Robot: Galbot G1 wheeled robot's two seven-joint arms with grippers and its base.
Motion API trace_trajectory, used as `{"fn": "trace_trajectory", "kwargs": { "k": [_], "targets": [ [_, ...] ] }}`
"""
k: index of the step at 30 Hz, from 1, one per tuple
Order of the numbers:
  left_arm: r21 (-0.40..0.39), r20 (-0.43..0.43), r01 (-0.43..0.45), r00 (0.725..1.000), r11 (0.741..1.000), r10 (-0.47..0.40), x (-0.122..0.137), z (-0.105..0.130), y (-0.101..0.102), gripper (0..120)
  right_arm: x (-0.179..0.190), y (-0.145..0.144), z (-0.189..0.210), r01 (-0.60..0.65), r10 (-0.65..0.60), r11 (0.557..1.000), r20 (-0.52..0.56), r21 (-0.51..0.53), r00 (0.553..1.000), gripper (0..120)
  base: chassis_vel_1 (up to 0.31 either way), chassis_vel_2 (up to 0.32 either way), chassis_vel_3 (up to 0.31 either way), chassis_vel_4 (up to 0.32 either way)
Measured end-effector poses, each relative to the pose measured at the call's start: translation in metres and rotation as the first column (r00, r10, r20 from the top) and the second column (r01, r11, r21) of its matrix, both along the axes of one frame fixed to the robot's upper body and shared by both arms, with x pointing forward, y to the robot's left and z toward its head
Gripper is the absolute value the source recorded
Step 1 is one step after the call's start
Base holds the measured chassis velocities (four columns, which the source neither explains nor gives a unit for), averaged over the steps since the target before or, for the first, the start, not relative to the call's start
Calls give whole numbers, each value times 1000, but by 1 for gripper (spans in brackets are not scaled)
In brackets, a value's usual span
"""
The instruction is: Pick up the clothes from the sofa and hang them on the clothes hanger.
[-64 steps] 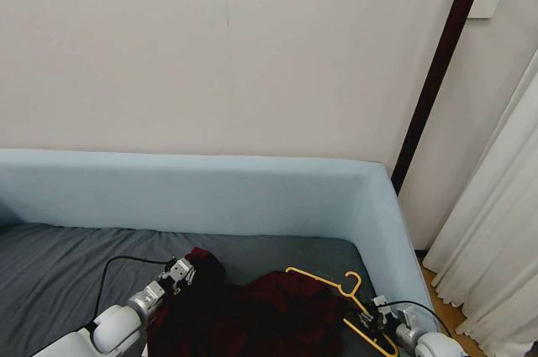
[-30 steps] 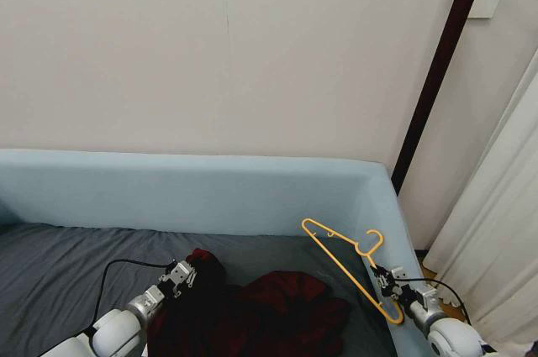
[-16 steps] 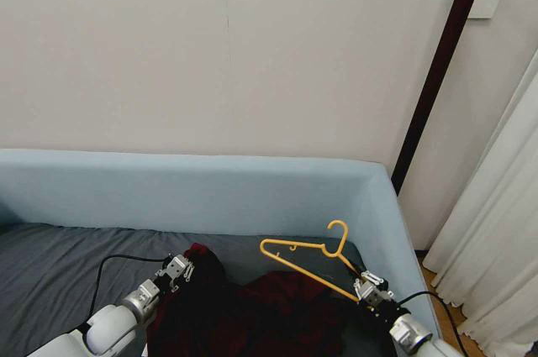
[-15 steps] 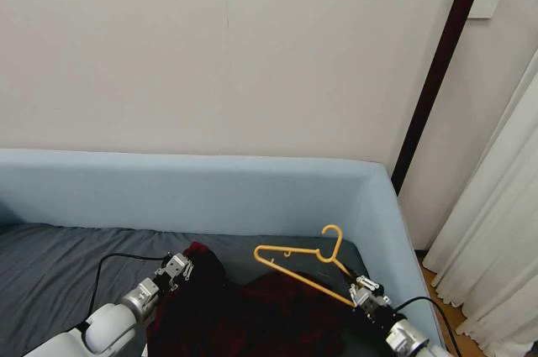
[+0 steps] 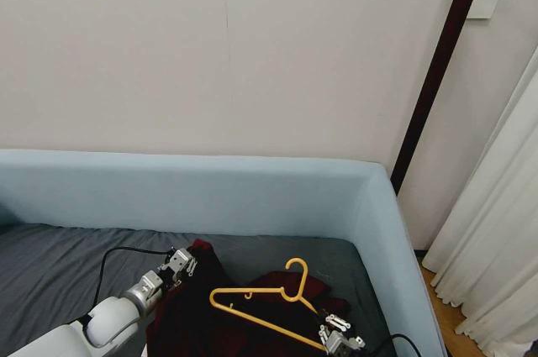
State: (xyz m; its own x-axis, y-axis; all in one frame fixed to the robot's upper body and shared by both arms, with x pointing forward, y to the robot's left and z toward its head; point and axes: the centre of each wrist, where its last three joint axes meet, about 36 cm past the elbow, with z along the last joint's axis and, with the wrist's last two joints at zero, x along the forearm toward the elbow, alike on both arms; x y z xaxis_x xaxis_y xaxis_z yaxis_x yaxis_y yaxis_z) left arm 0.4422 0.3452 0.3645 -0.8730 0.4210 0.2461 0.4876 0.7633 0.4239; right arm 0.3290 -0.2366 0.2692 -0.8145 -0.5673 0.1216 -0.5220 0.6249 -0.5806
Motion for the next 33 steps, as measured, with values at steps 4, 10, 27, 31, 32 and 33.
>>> {"fn": "trace_trajectory", "kwargs": {
  "k": [4,10,27,31,32,33],
  "targets": [
    [3,8,10,1000,1000,-10,-6,7,-5,0,6,12,-5,31,-30,999,-36,27,999,5,0,0,0,0],
    [8,6,16,1000,1000,-17,-15,17,-12,0,6,32,-16,63,-57,996,-91,63,994,5,0,0,0,0],
    [12,-15,-3,1000,1000,4,-27,14,-24,0,5,52,-19,150,-135,983,-137,104,981,5,0,0,0,0],
    [9,-20,1,1000,1000,-1,-32,13,-29,0,10,56,-18,172,-156,979,-140,111,978,5,0,0,0,0],
    [3,-20,2,1000,1000,-2,-33,13,-32,0,11,58,-18,180,-164,977,-142,115,976,5,0,0,0,0],
    [-4,-22,1,1000,1000,-1,-33,12,-38,0,12,60,-17,186,-169,975,-143,120,975,5,0,0,0,0]
  ]
}}
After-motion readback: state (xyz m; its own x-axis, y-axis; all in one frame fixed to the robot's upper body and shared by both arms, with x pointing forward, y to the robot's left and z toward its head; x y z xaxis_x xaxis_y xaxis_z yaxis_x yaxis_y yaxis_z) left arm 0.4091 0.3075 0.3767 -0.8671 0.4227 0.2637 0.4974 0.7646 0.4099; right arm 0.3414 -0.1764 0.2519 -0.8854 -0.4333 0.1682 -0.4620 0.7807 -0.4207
